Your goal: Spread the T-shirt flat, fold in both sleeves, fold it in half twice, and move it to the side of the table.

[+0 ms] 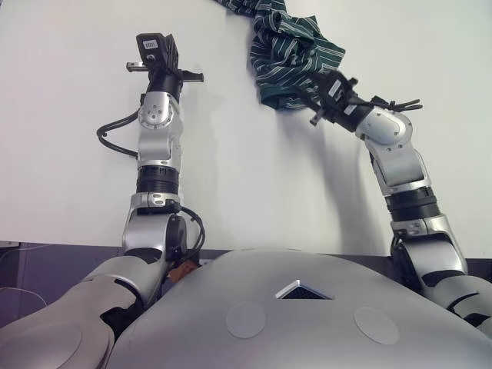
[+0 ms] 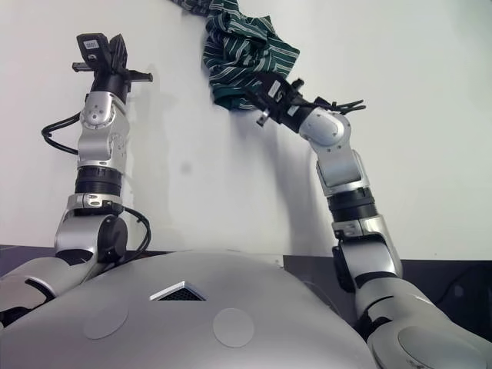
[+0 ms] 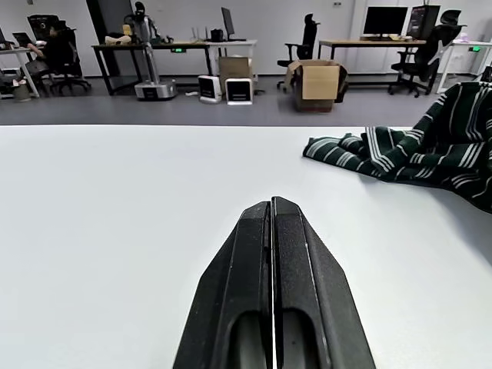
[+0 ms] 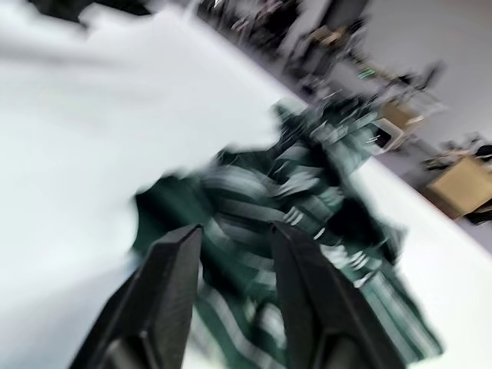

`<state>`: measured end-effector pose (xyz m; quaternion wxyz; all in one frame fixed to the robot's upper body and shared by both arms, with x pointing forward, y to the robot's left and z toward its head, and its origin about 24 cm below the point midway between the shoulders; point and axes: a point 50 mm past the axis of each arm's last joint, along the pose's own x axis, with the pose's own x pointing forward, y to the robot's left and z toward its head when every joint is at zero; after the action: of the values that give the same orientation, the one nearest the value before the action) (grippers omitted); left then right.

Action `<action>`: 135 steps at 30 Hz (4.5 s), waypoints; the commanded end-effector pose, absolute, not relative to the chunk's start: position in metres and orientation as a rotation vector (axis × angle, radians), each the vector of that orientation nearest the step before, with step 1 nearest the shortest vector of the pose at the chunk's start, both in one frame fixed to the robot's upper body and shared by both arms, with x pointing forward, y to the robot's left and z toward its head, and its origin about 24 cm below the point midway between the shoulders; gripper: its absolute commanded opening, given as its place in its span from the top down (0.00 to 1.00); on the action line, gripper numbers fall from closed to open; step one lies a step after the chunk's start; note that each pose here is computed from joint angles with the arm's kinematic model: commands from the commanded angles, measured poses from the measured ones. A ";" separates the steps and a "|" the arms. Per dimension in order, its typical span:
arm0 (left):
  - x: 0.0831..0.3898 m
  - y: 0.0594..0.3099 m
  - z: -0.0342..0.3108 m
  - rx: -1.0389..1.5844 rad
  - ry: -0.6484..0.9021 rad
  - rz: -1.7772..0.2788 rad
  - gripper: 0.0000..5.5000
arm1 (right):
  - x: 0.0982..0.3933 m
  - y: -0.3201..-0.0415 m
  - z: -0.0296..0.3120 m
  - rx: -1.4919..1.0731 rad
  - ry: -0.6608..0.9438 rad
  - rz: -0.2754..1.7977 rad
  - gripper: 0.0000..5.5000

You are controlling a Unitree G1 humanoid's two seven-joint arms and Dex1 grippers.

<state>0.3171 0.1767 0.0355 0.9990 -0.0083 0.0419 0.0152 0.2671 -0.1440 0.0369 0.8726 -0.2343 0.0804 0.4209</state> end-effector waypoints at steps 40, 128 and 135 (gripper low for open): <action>0.332 0.133 0.167 0.080 -0.302 -0.690 1.00 | 0.310 -0.136 0.349 -1.412 -0.768 0.815 0.99; 0.333 0.234 0.253 0.461 0.252 -1.276 1.00 | 0.321 -0.197 0.245 -1.416 -0.149 1.206 1.00; 0.245 0.196 0.141 0.581 0.590 -1.384 1.00 | 0.196 -0.195 0.119 -1.161 0.430 1.716 1.00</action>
<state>0.3125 0.2147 0.1881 0.7597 0.1592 0.1583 -0.6103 0.2805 -0.1946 0.1695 0.5969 -0.5309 0.0101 0.6014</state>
